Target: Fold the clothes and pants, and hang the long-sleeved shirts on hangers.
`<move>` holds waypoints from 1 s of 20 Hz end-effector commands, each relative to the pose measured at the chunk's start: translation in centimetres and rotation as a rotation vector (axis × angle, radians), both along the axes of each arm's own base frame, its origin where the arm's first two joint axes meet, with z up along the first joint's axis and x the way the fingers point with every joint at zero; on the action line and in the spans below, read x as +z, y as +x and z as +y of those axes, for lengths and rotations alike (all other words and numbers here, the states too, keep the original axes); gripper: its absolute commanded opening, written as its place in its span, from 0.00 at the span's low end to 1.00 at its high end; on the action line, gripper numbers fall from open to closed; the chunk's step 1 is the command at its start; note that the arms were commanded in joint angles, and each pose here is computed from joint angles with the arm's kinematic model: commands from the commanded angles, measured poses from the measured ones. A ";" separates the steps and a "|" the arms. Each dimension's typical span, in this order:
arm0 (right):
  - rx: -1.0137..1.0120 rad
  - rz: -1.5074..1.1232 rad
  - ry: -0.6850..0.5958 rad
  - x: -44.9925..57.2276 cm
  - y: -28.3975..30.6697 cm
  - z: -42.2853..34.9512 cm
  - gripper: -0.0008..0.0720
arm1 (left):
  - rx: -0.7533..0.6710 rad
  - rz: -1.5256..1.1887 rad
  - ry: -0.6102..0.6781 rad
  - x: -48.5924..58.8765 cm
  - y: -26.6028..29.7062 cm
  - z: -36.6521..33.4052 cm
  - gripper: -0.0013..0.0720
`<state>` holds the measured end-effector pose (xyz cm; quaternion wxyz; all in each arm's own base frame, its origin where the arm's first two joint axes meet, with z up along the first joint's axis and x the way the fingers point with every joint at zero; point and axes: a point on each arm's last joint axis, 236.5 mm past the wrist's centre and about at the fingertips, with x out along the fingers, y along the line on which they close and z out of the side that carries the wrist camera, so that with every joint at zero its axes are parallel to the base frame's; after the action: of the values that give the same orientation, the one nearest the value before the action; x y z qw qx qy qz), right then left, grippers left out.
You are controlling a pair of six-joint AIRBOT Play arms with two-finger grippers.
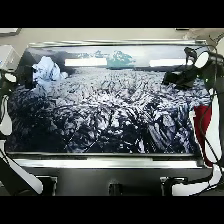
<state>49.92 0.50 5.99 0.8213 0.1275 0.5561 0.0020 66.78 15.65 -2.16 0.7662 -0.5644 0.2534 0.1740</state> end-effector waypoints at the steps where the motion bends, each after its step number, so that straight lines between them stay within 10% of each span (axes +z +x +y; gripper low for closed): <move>1: 0.007 -0.002 0.011 0.0 0.0 0.3 0.96 | 0.098 -0.147 -0.096 -1.5 2.7 0.7 0.98; 6: 0.017 0.001 0.086 0.3 -0.1 2.0 0.96 | 0.109 -0.182 -0.086 -2.9 4.3 -1.4 0.88; 8: 0.023 0.020 0.096 0.2 -0.5 2.3 0.96 | 0.106 -0.195 -0.078 -2.5 4.6 -2.0 0.52; 9: 0.025 0.029 0.097 0.2 -0.7 2.4 0.96 | 0.095 -0.191 -0.085 -2.5 4.6 -2.6 0.13; 10: 0.028 0.041 0.096 0.1 -1.0 2.4 0.96 | 0.065 -0.188 -0.082 -2.1 4.7 -3.4 0.05; 15: 0.009 0.069 -0.070 -0.8 -1.5 -1.4 0.96 | -0.279 -0.389 0.390 14.7 3.8 -9.0 0.04; 20: 0.076 0.030 -0.111 2.5 -2.6 -1.6 0.94 | -0.717 -0.404 1.079 34.7 -11.1 -19.6 0.04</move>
<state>48.18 -0.54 6.58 0.8115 0.0862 0.5780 -0.0001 64.73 0.08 25.08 0.9631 -0.2243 0.1307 -0.0714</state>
